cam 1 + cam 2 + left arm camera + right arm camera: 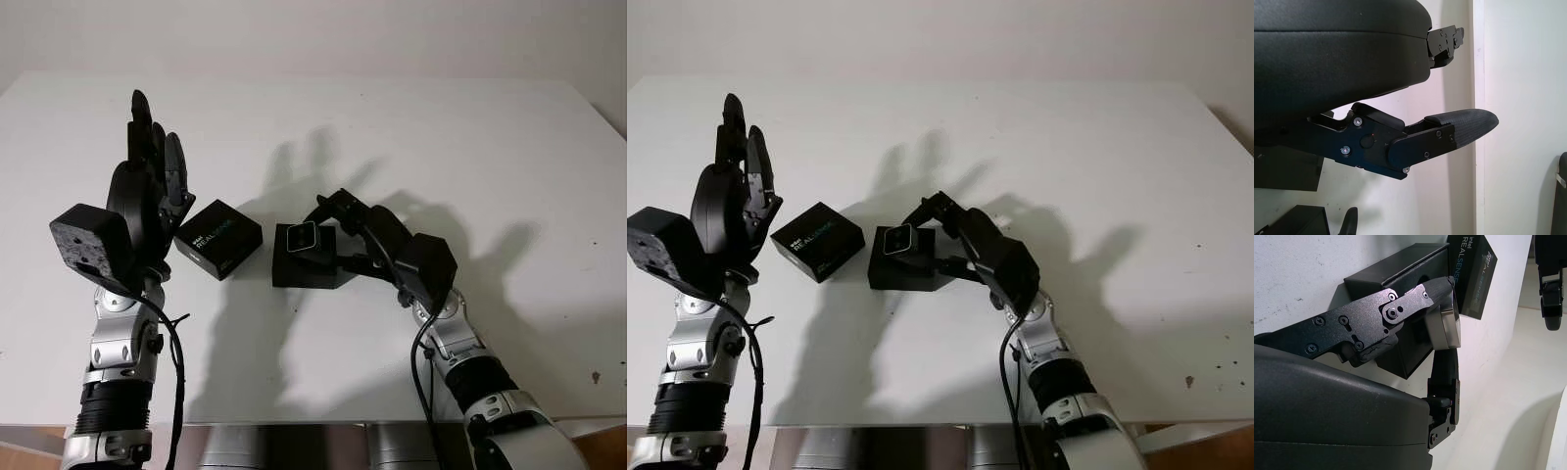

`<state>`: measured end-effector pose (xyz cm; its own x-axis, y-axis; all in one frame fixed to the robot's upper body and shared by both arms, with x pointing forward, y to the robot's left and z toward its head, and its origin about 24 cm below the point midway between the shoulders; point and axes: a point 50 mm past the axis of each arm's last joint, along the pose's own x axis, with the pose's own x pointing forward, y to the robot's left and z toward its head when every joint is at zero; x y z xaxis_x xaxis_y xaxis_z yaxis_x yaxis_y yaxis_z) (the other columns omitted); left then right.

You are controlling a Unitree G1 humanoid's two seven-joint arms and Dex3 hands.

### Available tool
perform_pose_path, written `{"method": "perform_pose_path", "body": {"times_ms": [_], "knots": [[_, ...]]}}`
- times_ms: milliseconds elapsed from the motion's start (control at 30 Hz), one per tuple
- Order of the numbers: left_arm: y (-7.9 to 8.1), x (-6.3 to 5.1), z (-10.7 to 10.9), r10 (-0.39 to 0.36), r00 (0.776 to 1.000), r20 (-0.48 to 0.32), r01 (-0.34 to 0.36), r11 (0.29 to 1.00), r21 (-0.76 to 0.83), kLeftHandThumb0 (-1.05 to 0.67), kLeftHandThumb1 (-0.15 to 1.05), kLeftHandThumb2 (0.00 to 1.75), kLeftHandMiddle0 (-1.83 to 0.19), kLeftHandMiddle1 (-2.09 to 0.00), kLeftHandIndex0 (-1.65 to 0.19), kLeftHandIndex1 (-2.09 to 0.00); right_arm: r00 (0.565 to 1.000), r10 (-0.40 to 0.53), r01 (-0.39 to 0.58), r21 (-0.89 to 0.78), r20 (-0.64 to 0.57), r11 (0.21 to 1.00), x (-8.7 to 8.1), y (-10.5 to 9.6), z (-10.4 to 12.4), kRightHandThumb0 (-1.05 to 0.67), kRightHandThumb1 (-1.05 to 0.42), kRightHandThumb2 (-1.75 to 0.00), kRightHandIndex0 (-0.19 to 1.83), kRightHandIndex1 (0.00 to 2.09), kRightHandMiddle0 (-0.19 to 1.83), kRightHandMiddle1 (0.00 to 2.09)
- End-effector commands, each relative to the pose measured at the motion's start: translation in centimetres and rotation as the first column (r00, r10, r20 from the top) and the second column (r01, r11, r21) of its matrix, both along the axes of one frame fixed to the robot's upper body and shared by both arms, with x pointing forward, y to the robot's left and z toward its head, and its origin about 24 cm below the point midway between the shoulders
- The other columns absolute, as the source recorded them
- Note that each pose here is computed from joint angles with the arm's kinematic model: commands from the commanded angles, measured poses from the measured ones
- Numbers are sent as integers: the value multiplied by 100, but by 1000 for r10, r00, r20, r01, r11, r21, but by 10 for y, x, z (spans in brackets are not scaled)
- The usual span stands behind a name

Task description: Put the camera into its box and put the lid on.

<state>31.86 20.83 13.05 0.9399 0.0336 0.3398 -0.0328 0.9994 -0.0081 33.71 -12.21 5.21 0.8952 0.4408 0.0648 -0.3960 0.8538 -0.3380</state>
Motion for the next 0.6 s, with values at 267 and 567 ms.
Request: {"method": "perform_pose_path", "body": {"times_ms": [267, 567], "knots": [[1, -1, 3, 0, 1000, 12, -1, 1000, 21, -71, 105, 69, 19, 0, 19, 0, 1000, 6, -6, 4, -7, 1000, 0, 1, -2, -48, -98, -5, 18, 5, 23, 164], [0, -2, 3, 1, 1000, 10, -1, 1000, 17, -71, 105, 69, 19, 0, 19, 0, 1000, 8, -8, -10, 3, 1000, 1, 2, -2, -48, -97, -5, 20, 6, 23, 164]]}}
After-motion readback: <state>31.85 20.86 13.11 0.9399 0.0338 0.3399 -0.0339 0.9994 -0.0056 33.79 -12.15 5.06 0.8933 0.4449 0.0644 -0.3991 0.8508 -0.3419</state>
